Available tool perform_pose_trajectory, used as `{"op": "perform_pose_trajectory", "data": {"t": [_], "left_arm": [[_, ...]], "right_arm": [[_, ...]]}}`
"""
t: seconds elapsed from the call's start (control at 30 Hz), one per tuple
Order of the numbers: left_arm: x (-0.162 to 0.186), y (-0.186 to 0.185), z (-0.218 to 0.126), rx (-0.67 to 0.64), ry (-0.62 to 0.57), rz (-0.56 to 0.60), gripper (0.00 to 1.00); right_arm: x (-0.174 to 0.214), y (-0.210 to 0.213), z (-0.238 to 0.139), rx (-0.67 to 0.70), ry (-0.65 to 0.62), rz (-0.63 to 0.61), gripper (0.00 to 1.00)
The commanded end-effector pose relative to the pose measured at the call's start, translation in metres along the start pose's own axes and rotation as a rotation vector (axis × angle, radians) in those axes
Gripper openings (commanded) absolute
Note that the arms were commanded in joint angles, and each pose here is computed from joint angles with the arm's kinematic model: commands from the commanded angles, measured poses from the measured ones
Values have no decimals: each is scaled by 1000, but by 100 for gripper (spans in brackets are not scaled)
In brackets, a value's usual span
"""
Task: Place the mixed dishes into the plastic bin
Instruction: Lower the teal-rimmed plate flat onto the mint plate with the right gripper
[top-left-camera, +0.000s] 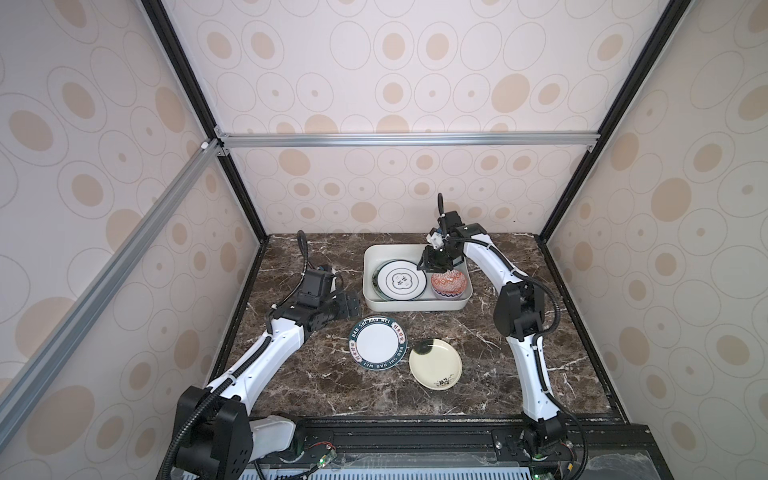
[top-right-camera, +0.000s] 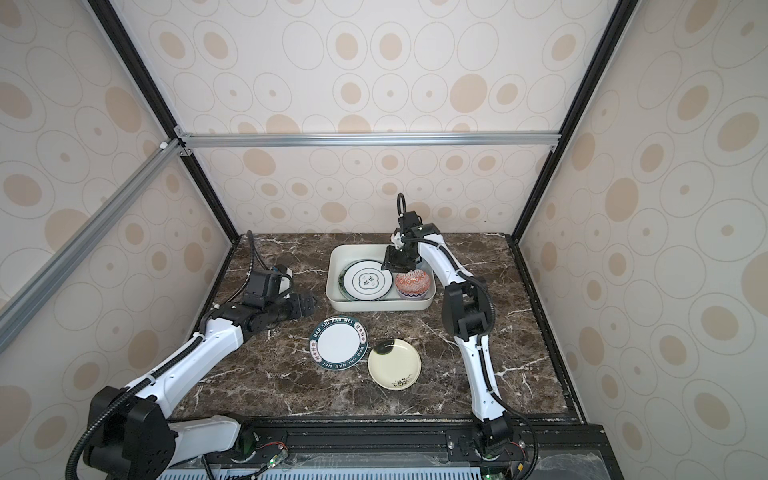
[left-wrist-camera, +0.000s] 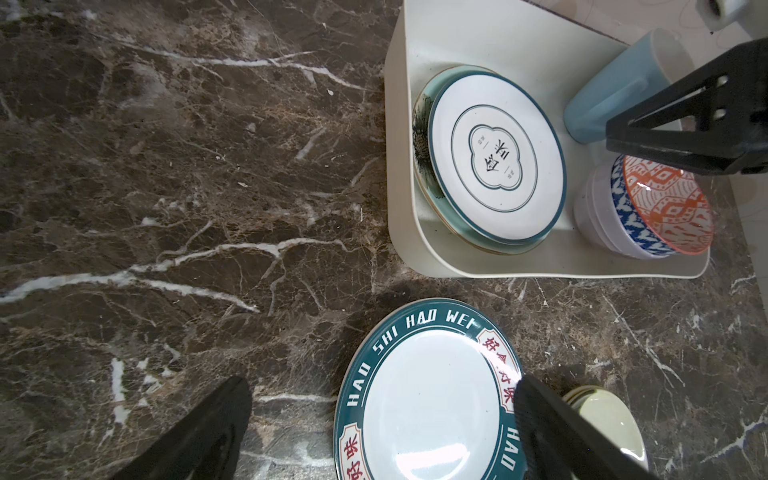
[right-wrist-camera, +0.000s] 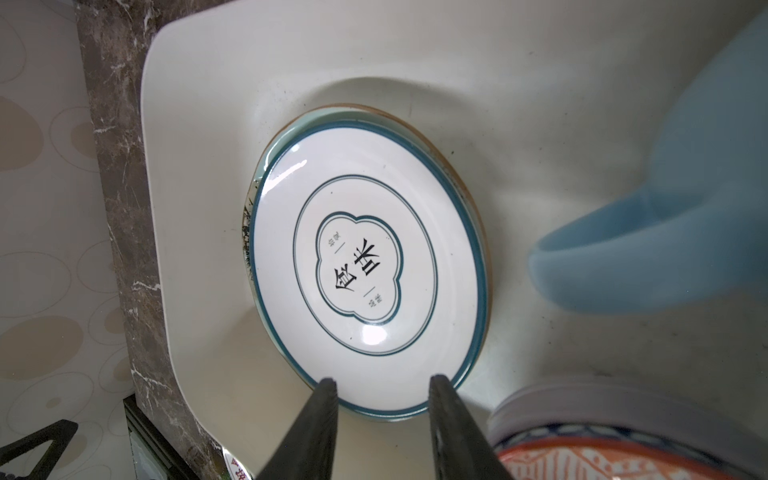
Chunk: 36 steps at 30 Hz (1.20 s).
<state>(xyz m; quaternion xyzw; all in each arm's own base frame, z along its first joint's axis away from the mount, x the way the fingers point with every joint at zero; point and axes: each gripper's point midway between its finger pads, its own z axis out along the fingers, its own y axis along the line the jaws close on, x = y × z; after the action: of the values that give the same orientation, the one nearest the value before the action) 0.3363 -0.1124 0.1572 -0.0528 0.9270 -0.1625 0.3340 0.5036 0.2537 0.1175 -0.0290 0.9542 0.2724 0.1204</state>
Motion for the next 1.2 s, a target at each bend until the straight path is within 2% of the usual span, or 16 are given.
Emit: {"op": "perform_pose_trajectory", "data": {"t": [0.0, 0.07, 0.2, 0.4, 0.47, 0.63, 0.8, 0.93, 1.17], "left_arm": [[-1, 2, -6, 6, -22, 4, 99], [6, 5, -6, 3, -15, -5, 98], [28, 14, -4, -2, 6, -33, 84], [68, 26, -1, 19, 48, -110, 43], [82, 32, 1, 12, 59, -133, 37], [101, 33, 2, 26, 61, -172, 36], [110, 36, 6, 7, 72, -172, 37], [114, 34, 11, 11, 79, -176, 36], [124, 33, 21, -1, 110, -165, 28]], "right_arm": [[4, 18, -34, -10, -28, -34, 39], [8, 24, -44, -6, -38, -49, 38], [25, 43, -60, 10, -43, -110, 33], [79, 73, -64, -7, 6, -191, 23], [102, 79, -59, -18, 33, -209, 22], [158, 86, -36, -19, 121, -245, 21], [187, 78, -13, -35, 171, -213, 21], [197, 68, -1, -23, 199, -199, 22], [204, 61, 9, -25, 218, -182, 22]]}}
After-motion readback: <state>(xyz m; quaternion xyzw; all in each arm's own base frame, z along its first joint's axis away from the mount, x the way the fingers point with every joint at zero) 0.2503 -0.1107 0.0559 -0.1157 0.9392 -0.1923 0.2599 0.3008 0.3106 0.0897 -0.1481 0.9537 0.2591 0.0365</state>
